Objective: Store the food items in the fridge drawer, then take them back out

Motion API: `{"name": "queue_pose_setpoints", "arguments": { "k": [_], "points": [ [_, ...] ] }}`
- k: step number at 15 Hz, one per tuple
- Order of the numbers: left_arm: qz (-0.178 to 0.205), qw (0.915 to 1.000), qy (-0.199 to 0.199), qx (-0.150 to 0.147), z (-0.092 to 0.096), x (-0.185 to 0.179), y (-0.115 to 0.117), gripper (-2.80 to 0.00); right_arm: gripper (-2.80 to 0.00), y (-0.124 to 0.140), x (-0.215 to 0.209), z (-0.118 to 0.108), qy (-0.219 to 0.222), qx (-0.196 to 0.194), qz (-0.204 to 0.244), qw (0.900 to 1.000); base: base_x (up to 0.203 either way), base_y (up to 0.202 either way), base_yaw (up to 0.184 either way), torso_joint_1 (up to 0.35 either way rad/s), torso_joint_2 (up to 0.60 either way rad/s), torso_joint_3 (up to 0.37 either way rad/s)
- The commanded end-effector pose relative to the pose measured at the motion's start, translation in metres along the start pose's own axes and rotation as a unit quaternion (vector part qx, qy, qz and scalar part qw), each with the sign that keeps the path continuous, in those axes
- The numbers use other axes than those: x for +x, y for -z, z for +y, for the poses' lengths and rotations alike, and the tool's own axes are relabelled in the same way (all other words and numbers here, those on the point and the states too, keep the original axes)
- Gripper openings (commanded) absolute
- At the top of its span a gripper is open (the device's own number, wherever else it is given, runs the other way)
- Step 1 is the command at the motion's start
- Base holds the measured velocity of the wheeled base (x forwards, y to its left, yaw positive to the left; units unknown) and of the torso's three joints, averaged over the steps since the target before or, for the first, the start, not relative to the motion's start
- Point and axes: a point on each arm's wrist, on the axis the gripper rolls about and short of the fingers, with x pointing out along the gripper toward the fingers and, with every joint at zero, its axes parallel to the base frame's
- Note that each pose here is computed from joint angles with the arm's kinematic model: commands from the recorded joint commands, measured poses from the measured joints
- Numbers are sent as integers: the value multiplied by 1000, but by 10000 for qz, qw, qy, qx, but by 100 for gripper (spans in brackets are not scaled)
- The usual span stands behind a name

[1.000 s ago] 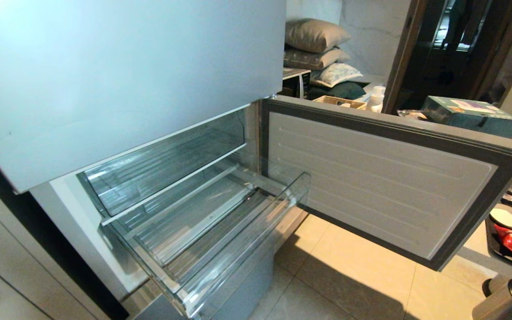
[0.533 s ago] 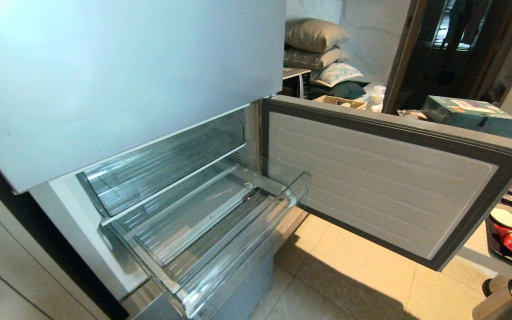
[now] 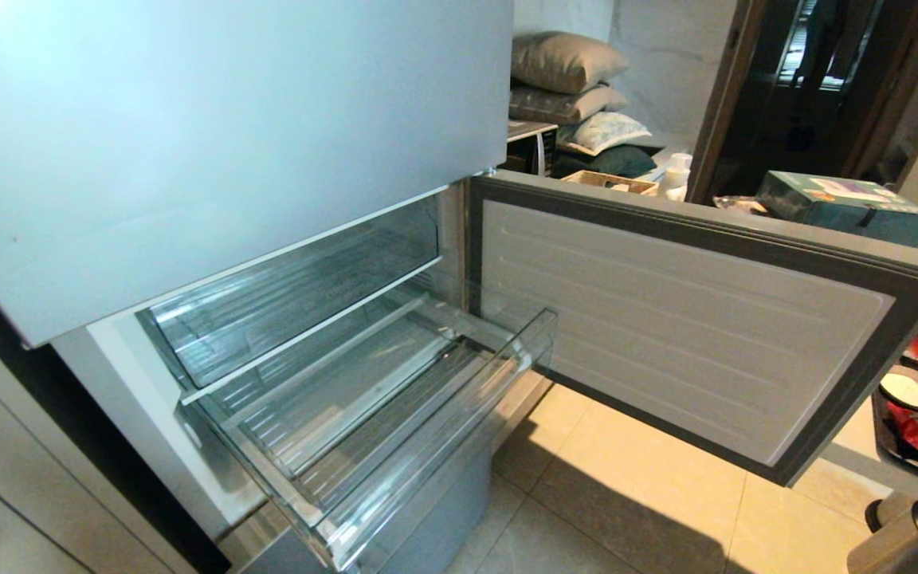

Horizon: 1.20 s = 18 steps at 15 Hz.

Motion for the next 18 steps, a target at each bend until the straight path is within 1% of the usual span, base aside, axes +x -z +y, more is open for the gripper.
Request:
{"name": "queue_pose_setpoints", "arguments": {
  "k": [1, 3, 12, 16, 17, 18],
  "points": [
    [-4, 10000, -6, -1, 0, 0, 0, -280, -280, 7, 13, 3, -98, 75, 3, 9999, 0, 0, 0, 0, 0, 0],
    [-4, 10000, -6, -1, 0, 0, 0, -280, -280, 12, 16, 3, -93, 103, 67, 9999, 0, 0, 0, 0, 0, 0],
    [-4, 10000, 1, -1, 0, 0, 0, -280, -280, 40, 33, -11, -12, 141, 326, 9994, 0, 0, 0, 0, 0, 0],
    [-4, 10000, -6, -1, 0, 0, 0, -280, -280, 38, 35, -11, -25, 132, 290, 9995, 0, 0, 0, 0, 0, 0],
    [-4, 10000, -6, -1, 0, 0, 0, -280, 0, 38, 36, -11, -27, 131, 286, 9995, 0, 0, 0, 0, 0, 0],
    [-4, 10000, 2, -1, 0, 0, 0, -280, 0, 38, 36, -11, -27, 131, 286, 9995, 0, 0, 0, 0, 0, 0]
  ]
}}
